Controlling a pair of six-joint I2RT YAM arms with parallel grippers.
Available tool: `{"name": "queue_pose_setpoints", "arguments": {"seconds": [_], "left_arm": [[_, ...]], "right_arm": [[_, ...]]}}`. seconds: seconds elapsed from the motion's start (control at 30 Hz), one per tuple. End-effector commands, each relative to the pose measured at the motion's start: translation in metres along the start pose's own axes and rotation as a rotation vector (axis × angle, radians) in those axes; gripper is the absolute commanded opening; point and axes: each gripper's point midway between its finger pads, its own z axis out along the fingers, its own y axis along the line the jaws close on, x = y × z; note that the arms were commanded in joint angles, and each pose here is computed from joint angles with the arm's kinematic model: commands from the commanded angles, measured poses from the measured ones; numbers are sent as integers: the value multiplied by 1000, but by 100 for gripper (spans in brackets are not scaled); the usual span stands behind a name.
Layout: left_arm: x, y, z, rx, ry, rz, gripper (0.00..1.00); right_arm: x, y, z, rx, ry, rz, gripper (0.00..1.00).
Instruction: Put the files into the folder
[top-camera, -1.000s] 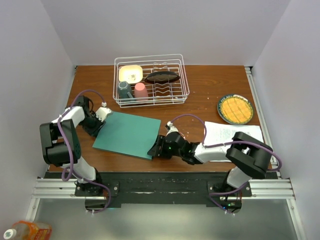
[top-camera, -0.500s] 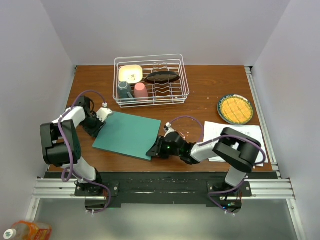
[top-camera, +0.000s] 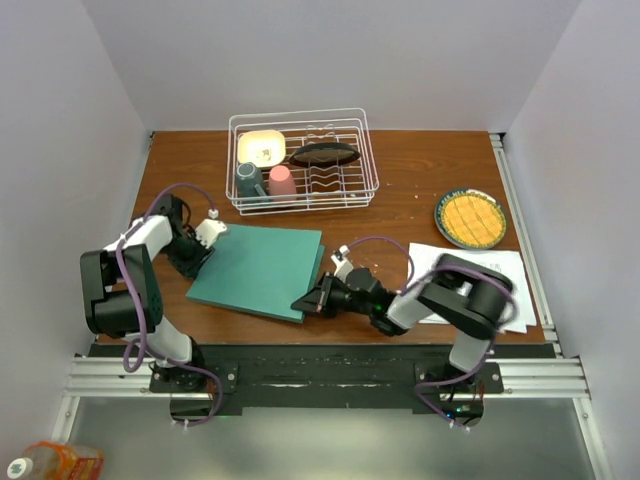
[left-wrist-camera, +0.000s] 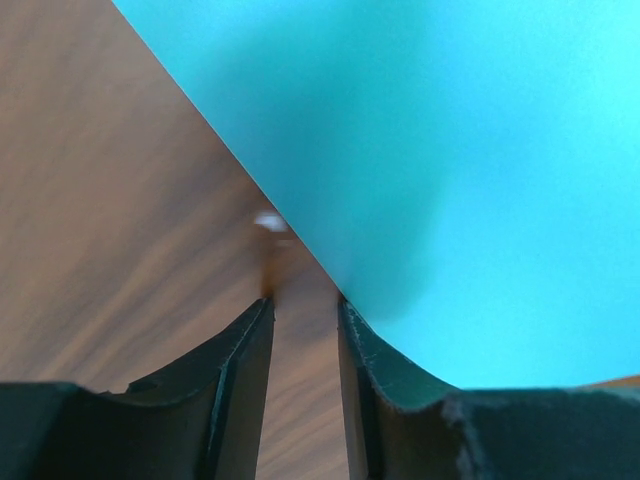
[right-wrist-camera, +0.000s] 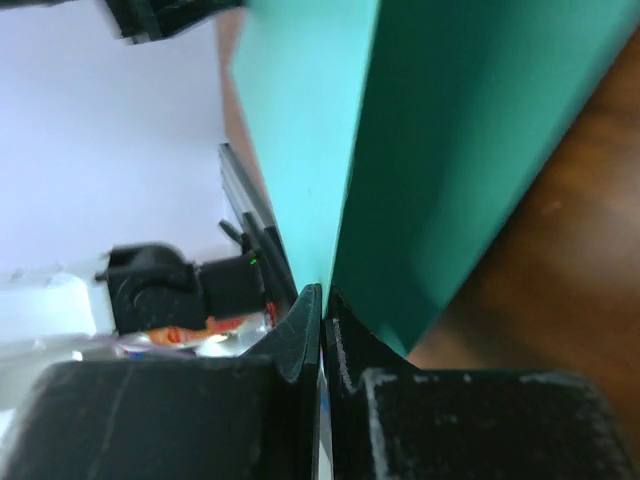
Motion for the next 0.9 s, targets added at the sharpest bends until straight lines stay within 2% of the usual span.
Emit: {"name": "queue_pose_setpoints", "arguments": {"seconds": [0.0, 0.03, 0.07, 0.1, 0.13, 0.17, 0.2, 0.27, 0.3, 0.33, 0.37, 0.43, 0.5, 0.67, 0.77, 0.8, 0.83, 0.87], "left_arm": [[-30, -15, -37, 62, -116, -51, 39], [-39, -7, -49, 43, -151, -65, 40], [-50, -2, -63, 35, -196, -91, 41], [-68, 22, -90, -35, -265, -160, 42], [-75, 33, -104, -66, -298, -197, 43], [-81, 38, -113, -55, -323, -229, 45], [-94, 56, -140, -100, -380, -285, 45], [-101, 65, -152, -79, -404, -356, 46], [-108, 77, -170, -103, -442, -403, 47], [-110, 79, -173, -94, -447, -423, 47], [-111, 75, -171, -60, -438, -440, 47], [-116, 72, -176, -38, -454, -437, 47], [-114, 68, -174, -26, -449, -435, 47], [-105, 62, -168, -26, -422, -428, 47], [-105, 60, -169, -22, -418, -421, 46], [-104, 60, -169, -20, -417, -420, 46], [-105, 59, -169, -18, -419, -416, 46], [-105, 60, -170, -18, -421, -418, 46]], "right_arm": [[-41, 59, -37, 33, -203, -256, 0], [-38, 61, -45, 111, -232, -333, 0], [-46, 88, -56, 126, -279, -452, 0], [-43, 73, -71, 241, -268, -497, 0], [-55, 96, -93, 232, -368, -523, 0], [-62, 106, -105, 245, -402, -555, 0], [-64, 94, -120, 324, -406, -578, 0], [-77, 116, -150, 319, -487, -614, 0], [-76, 110, -161, 367, -478, -639, 0], [-74, 112, -168, 378, -474, -664, 0], [-82, 123, -182, 395, -528, -690, 0], [-71, 119, -195, 452, -496, -764, 0], [-73, 120, -209, 520, -517, -825, 0], [-56, 151, -222, 578, -542, -1022, 0], [-37, 172, -210, 675, -546, -1270, 0], [-16, 165, -197, 734, -490, -1432, 0], [-13, 171, -195, 789, -535, -1533, 0], [-4, 184, -191, 787, -554, -1557, 0]]}}
